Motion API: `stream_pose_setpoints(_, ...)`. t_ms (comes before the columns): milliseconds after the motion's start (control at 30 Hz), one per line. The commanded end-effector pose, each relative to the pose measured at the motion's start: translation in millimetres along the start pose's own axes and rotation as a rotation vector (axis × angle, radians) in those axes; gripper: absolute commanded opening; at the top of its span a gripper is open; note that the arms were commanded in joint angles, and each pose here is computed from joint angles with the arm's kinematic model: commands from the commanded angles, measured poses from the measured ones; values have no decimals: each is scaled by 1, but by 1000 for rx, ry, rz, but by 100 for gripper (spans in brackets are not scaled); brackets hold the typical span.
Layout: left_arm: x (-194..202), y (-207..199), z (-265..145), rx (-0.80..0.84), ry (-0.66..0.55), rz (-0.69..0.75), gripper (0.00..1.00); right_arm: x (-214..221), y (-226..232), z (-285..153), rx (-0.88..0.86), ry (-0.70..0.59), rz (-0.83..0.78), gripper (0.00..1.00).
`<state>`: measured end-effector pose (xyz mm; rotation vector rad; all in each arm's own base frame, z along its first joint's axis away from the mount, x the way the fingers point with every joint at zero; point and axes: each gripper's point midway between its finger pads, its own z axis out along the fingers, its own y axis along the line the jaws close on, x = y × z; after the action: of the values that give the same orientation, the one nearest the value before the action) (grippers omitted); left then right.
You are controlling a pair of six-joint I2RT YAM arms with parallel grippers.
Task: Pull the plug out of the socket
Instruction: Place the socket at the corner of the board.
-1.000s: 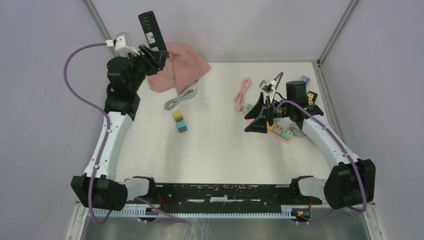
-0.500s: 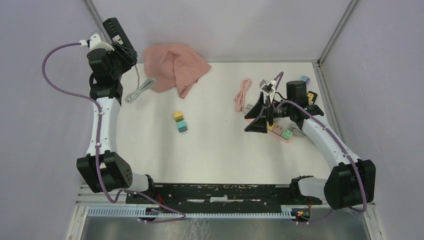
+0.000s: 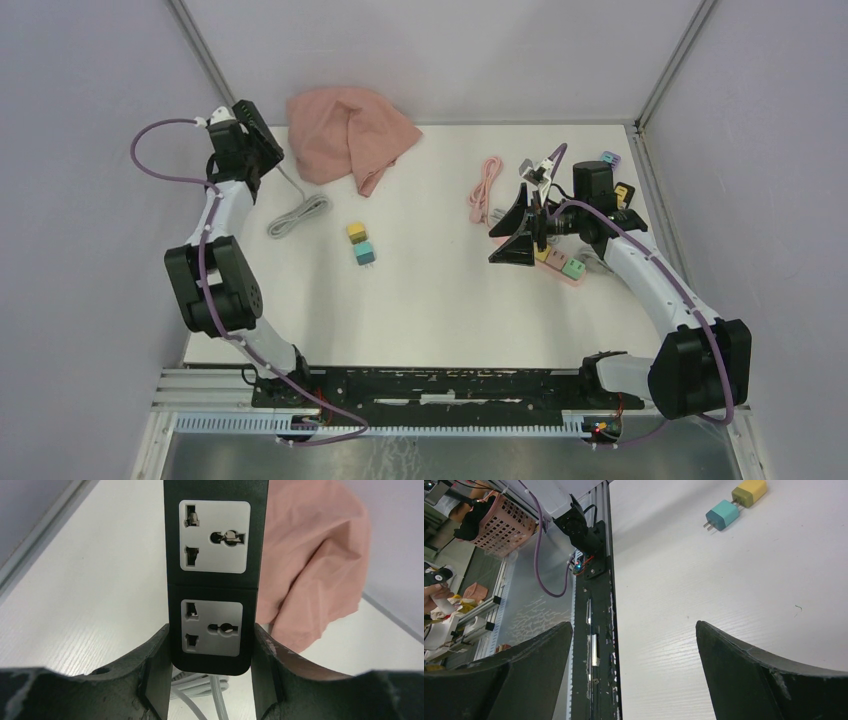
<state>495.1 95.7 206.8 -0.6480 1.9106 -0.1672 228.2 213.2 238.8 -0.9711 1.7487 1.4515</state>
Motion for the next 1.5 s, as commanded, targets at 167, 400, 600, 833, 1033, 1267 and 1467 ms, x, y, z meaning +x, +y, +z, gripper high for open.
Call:
stream_pose_setpoints(167,53,30,45,-70,159,55,6,-9,2,-1,-9,-17,-52,100)
stream_pose_setpoints(400,101,46,67,-97,327,40,25,-10,4,-1,-11,-18,-57,100)
stream_pose_setpoints(600,100,49,63,-113,332,50,51,-11,4,-2,-9,-19,-59,100)
stream_pose_setpoints(833,65,37,41,-124,255,33,77,-12,5,-2,-8,-19,-64,100)
stream_pose_setpoints(1033,35,18,8,-70,167,-9,86,-11,6,-3,-4,-13,-73,100)
stream_pose_setpoints(1267,12,-14,-41,105,93,-69,92,-11,7,-5,15,-3,-98,100)
stream_pose_setpoints(1467,12,-62,-100,418,18,-173,99,-11,5,-10,42,2,-121,100)
